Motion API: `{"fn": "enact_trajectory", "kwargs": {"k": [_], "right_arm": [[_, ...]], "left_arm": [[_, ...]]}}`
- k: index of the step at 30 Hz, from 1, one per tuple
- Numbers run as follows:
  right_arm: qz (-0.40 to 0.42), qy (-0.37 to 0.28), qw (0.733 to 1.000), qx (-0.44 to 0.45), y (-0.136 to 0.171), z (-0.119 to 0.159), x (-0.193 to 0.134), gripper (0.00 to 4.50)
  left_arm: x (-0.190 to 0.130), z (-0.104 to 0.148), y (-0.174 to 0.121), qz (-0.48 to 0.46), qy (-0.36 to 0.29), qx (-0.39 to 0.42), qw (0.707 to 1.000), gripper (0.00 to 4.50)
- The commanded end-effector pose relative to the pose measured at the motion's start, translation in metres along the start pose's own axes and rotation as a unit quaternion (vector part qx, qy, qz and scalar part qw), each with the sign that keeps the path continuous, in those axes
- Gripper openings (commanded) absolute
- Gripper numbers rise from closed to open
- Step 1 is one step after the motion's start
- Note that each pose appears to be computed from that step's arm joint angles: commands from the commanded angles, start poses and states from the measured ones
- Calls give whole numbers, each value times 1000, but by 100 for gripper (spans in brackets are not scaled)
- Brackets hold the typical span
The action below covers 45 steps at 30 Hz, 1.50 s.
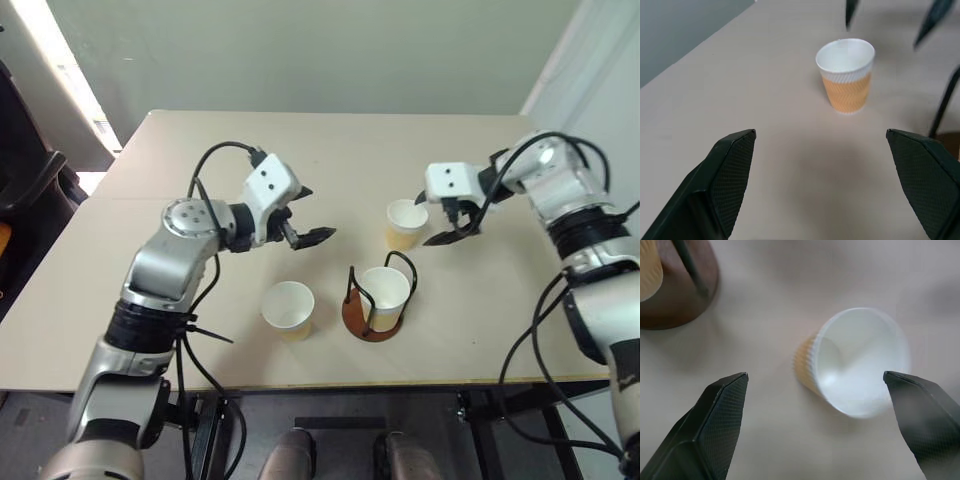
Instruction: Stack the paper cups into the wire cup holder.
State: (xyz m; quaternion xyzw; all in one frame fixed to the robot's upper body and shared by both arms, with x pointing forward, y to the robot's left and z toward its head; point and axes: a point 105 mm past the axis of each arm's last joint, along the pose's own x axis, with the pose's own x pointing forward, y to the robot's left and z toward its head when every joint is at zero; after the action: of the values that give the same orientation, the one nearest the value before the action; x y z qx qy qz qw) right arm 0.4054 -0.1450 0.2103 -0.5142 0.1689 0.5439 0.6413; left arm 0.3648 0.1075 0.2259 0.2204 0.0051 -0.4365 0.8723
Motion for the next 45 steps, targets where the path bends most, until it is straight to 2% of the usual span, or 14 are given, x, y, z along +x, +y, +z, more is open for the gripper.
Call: {"fn": "enact_trajectory", "kwargs": {"k": [1, 2, 5, 15, 16, 18, 23, 26, 29, 30, 33, 35, 45], "right_arm": [[-14, -1, 1000, -18, -11, 11, -3, 449], [-7, 0, 1000, -17, -10, 11, 2, 449], [7, 1, 1000, -17, -7, 11, 12, 392], [-9, 12, 1000, -18, -6, 9, 36, 25], [-14, 17, 1000, -20, -8, 7, 33, 5], [-24, 17, 999, -22, -12, 7, 24, 5], [-22, -44, 997, -62, -24, 38, -35, 5], [-23, -116, 987, -105, -20, 75, -69, 5], [16, -209, 968, -136, 10, 119, -95, 5], [37, -221, 964, -141, 21, 126, -97, 5], [73, -180, 965, -178, 45, 123, -88, 5], [90, -176, 962, -188, 56, 125, -83, 5], [138, -160, 955, -210, 81, 124, -71, 5]], "left_arm": [[2, 11, -2, 0, -11, 8, 1000, 450], [2, 9, -7, -10, -8, 6, 1000, 450], [0, 7, -14, -20, -4, 4, 1000, 450], [-6, 5, -16, -17, 3, 7, 1000, 450], [-6, 5, -17, -20, 3, 8, 1000, 450], [-6, 7, -19, -27, 0, 9, 1000, 450], [-17, 17, -28, -76, -24, 22, 997, 450], [-27, 22, -33, -109, -37, 34, 993, 450], [-45, 26, -47, -178, -46, 32, 982, 450], [-50, 27, -50, -194, -47, 28, 980, 450], [-64, 23, -59, -237, -30, 30, 971, 450], [-69, 20, -62, -253, -19, 30, 967, 450], [-73, 12, -70, -256, 7, 26, 966, 450]]}}
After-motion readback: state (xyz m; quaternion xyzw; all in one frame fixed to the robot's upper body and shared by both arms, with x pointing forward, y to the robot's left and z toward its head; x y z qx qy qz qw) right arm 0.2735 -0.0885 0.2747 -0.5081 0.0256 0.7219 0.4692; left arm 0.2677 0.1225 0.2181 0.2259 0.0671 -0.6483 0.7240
